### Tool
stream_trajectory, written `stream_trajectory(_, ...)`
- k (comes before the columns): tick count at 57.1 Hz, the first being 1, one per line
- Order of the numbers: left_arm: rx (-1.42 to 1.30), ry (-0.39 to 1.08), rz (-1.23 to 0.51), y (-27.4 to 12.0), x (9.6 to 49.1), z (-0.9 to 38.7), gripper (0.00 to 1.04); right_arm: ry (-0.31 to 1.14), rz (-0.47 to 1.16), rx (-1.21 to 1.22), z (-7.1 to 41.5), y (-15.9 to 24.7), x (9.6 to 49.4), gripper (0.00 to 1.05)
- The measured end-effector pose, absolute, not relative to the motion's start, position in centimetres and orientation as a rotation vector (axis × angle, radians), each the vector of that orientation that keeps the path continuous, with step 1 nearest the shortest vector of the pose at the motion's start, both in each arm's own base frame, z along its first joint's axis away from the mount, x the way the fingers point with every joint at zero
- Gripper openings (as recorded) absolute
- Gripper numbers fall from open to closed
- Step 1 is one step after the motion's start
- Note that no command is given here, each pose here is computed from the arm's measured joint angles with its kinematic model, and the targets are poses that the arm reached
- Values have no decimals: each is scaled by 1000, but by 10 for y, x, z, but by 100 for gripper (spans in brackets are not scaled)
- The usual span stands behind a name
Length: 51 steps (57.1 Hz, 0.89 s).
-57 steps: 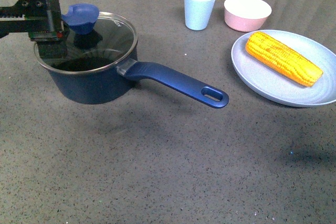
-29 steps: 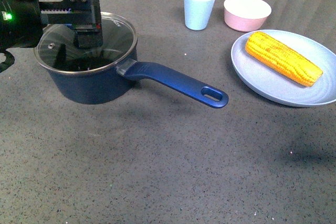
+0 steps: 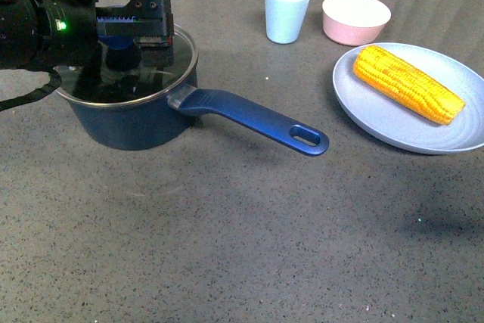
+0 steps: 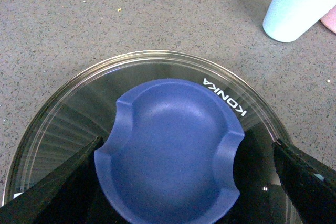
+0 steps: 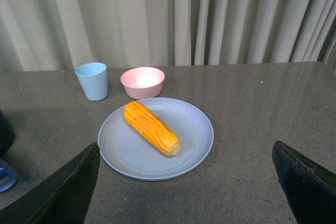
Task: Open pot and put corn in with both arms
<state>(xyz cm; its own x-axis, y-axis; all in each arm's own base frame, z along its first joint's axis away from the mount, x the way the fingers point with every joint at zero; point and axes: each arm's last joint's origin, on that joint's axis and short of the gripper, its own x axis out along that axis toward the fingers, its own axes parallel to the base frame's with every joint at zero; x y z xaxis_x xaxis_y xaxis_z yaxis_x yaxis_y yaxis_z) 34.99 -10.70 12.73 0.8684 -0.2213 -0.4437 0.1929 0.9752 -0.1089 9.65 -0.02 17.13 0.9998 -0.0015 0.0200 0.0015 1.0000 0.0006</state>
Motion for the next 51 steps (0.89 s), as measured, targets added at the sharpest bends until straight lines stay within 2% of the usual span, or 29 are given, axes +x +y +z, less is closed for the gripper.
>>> stream_trajectory(17,-55,463,-213,-112,357,124,95,-20,-2,1,171,0,97,96)
stream_trajectory(25,-44,460,-183,-113,359,122,64,-20,-2,1,171,0,97,96)
stream_trajectory(28,-37,458,-178,-113,359,122,57,-20,-2,0,171,0,97,96)
stream_trajectory(51,-22,450,-179,-112,355,130,57,-20,-2,0,171,0,97,96)
